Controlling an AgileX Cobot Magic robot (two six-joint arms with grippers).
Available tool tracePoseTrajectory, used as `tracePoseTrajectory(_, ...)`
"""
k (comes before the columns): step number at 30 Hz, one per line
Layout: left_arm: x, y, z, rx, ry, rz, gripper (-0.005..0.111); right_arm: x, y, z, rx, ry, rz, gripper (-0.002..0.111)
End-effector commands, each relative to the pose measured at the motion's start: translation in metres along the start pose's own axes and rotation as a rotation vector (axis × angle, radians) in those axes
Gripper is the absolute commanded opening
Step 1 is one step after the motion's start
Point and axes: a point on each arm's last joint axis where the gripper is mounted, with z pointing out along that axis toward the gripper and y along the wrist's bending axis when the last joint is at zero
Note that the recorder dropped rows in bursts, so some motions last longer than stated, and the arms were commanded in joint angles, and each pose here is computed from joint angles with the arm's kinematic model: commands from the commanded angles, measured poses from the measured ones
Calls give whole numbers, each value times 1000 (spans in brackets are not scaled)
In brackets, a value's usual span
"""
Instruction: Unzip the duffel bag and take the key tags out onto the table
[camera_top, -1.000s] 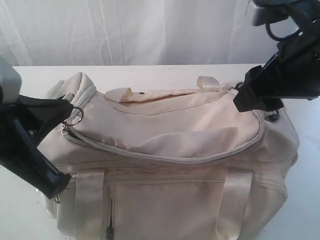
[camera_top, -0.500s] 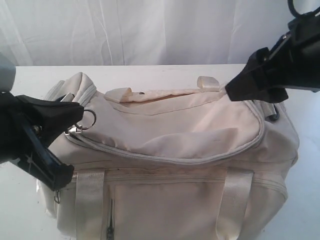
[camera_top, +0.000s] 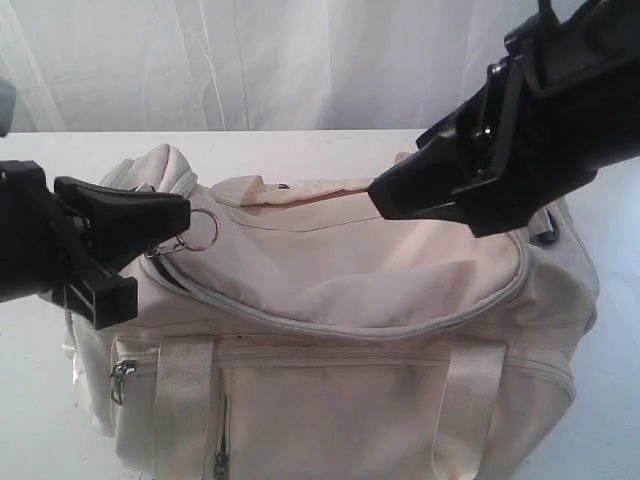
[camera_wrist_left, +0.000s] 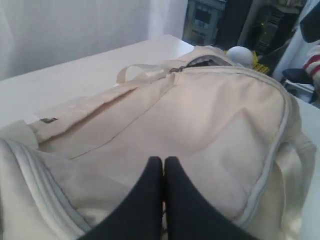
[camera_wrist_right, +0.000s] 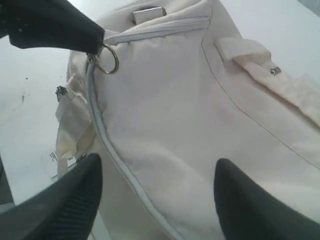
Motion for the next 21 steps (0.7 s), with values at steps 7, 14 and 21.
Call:
tracePoseTrajectory(7, -2, 18, -15, 40, 402, 4, 0, -9, 19, 29, -95, 2, -143, 61)
tracePoseTrajectory(14, -40, 23, -23, 24, 397, 86, 0, -13, 36, 84, -124, 48, -265, 61)
tracePoseTrajectory(21, -43, 33, -12, 11, 457, 93, 0, -18, 56, 118, -87, 11, -406, 62)
